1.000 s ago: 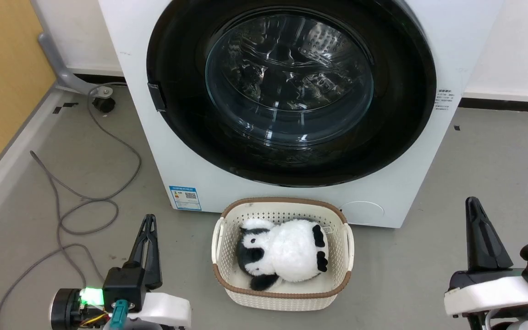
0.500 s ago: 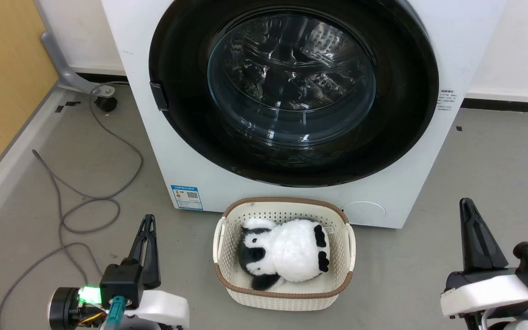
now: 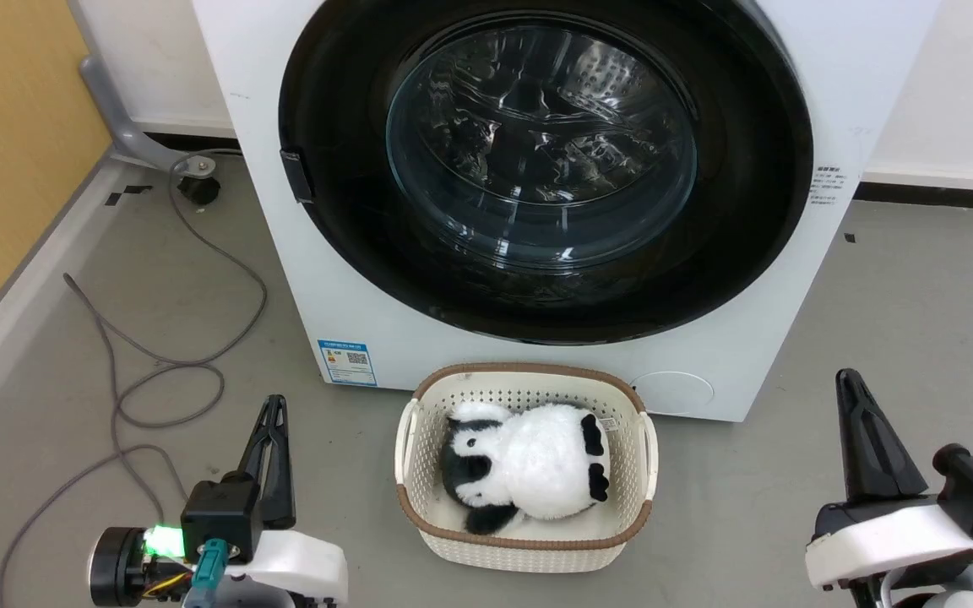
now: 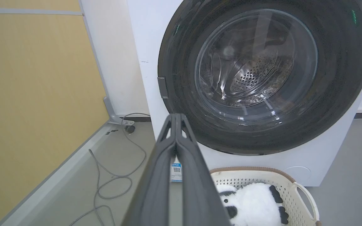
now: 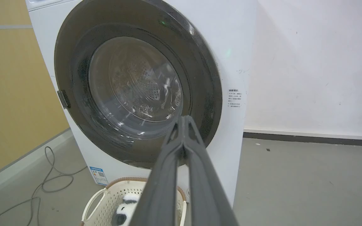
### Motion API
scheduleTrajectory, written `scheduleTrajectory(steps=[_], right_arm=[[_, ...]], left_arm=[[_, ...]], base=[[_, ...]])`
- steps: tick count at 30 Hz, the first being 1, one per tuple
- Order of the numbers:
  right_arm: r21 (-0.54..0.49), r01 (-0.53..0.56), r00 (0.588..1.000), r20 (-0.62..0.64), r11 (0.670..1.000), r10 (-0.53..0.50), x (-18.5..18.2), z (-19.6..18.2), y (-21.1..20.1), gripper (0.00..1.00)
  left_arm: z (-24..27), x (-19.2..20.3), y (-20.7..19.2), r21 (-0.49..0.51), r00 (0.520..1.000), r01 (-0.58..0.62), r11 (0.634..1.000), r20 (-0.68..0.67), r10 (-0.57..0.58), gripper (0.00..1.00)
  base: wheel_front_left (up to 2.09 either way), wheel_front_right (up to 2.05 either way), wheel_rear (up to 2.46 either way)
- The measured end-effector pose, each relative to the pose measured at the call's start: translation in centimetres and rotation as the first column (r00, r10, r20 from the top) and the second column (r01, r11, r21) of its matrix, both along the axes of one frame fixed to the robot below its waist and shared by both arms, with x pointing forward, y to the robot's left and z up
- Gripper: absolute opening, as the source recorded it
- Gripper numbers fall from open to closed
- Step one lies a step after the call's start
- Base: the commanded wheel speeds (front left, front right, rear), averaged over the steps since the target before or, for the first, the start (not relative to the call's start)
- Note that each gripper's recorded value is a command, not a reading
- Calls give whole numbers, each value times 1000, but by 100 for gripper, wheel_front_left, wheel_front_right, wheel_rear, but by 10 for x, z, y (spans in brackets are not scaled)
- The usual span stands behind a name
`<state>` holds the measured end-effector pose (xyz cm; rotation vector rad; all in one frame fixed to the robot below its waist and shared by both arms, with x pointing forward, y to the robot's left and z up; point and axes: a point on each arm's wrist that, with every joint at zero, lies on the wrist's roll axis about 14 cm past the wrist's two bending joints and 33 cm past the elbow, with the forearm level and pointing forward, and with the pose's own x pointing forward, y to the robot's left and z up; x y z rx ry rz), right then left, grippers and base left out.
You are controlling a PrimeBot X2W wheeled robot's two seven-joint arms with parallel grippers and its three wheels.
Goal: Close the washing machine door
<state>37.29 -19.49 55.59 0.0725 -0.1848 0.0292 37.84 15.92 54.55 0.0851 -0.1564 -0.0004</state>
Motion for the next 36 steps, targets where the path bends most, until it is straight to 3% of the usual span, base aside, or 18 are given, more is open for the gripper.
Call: scheduleTrajectory(steps=[36], right_arm=[[-52,-44,996,-75,998,40,1,-11,15,0]], left_arm=[[-5,0,9,-18,998,-6,1000,-60,5,0]], base=[[0,0,0]])
